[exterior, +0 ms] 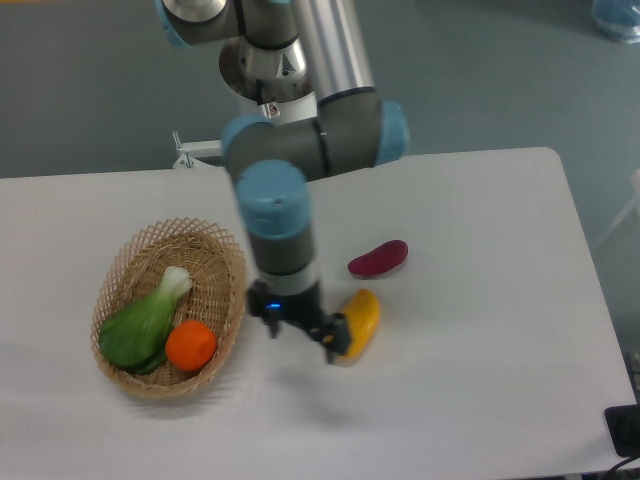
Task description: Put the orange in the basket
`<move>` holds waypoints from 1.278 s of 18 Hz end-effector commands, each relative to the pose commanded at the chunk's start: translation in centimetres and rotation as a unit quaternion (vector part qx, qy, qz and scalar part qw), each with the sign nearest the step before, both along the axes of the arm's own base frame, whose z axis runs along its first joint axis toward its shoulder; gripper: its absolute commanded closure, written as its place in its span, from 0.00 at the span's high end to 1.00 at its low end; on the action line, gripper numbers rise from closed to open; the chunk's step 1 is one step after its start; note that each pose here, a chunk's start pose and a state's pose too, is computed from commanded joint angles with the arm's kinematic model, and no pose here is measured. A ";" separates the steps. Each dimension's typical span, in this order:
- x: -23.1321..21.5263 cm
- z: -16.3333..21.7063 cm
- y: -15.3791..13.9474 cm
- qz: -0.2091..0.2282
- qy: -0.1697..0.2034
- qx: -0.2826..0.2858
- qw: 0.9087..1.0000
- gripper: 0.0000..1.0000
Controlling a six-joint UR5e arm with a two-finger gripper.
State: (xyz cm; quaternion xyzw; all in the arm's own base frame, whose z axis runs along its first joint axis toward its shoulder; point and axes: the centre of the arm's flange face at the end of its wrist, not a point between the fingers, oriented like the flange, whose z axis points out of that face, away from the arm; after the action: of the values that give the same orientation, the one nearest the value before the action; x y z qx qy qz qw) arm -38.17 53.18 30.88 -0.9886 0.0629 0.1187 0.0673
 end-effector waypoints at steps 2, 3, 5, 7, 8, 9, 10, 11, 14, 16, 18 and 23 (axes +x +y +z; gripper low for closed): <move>-2.7 0.5 -1.8 -0.017 0.004 -0.010 1.000 1.00; -4.0 0.7 -2.7 -0.022 0.001 -0.015 1.000 1.00; -6.2 1.1 -4.5 -0.032 -0.006 -0.025 0.999 1.00; -8.7 1.8 -6.7 -0.047 -0.023 -0.031 0.998 1.00; -9.7 2.0 -7.6 -0.053 -0.031 -0.032 0.998 1.00; -11.1 2.4 -8.8 -0.061 -0.041 -0.031 0.997 1.00; -12.0 2.6 -9.5 -0.065 -0.047 -0.030 0.996 1.00; -12.7 2.8 -10.0 -0.070 -0.050 -0.031 0.996 1.00; -14.2 2.7 -10.2 -0.069 -0.048 -0.031 0.996 1.00; -14.9 2.4 -10.5 -0.064 -0.049 -0.032 0.996 1.00; -14.9 2.3 -10.5 -0.065 -0.050 -0.031 0.996 1.00; -14.9 2.1 -10.6 -0.064 -0.047 -0.031 0.996 1.00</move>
State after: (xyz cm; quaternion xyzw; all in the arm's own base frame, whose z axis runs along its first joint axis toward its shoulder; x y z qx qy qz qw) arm -53.07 42.59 33.03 -0.9887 0.1268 0.0652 0.0472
